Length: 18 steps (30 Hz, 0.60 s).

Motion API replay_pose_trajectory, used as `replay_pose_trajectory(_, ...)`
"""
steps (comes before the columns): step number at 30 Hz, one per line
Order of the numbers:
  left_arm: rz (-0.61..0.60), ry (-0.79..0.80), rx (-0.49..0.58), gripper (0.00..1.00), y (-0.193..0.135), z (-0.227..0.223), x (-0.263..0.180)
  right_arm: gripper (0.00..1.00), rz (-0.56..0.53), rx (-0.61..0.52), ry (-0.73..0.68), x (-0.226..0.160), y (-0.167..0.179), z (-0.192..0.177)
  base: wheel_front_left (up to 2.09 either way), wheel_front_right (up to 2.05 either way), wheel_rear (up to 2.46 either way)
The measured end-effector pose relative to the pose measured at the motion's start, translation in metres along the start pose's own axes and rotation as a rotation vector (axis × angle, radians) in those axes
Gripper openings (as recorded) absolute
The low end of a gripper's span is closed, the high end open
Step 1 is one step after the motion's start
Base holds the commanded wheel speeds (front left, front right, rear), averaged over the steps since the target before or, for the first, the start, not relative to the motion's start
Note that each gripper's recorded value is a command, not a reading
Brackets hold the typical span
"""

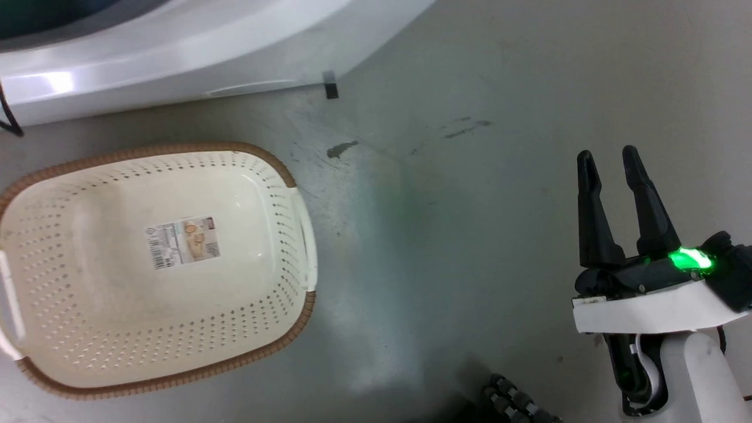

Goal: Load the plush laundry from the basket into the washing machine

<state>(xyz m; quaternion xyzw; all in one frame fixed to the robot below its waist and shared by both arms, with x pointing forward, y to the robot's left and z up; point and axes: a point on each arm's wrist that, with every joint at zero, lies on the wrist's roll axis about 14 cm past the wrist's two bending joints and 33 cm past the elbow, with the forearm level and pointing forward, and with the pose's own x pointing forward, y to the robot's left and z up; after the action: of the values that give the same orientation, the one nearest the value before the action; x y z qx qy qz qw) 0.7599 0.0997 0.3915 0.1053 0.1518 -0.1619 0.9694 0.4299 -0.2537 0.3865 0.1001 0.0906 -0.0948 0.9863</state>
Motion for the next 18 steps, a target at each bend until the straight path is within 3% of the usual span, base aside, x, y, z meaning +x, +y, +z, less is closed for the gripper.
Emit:
replay_pose_trajectory(7, -0.009, 0.106, -0.006, 0.0, -0.001, -0.027, 0.004, 1.0, -0.02, 0.016, 0.017, -0.001, -0.006, -0.006, 0.0, 0.0, 0.0)
replay_pose_trajectory(8, -0.011, 0.104, -0.004, 0.05, -0.001, -0.026, 0.004, 1.0, -0.018, 0.016, 0.013, 0.0, -0.005, -0.005, 0.0, 0.0, 0.0)
replay_pose_trajectory(9, -0.012, 0.095, 0.001, 0.94, -0.002, -0.024, 0.003, 1.0, -0.015, 0.016, 0.008, 0.001, -0.004, -0.004, 0.0, 0.0, 0.0)
replay_pose_trajectory(10, -0.011, 0.086, 0.002, 1.0, -0.001, -0.022, 0.001, 1.0, -0.014, 0.017, 0.002, 0.001, -0.004, -0.002, 0.0, 0.0, 0.0)
replay_pose_trajectory(14, -0.006, 0.027, 0.004, 1.0, 0.002, -0.004, -0.009, 1.0, 0.0, 0.007, -0.033, 0.002, 0.0, 0.011, 0.0, 0.0, 0.0)
replay_pose_trajectory(18, -0.037, -0.078, -0.086, 1.0, -0.015, 0.015, -0.028, 1.0, 0.007, -0.012, -0.085, -0.002, 0.001, 0.031, 0.0, 0.0, 0.0)
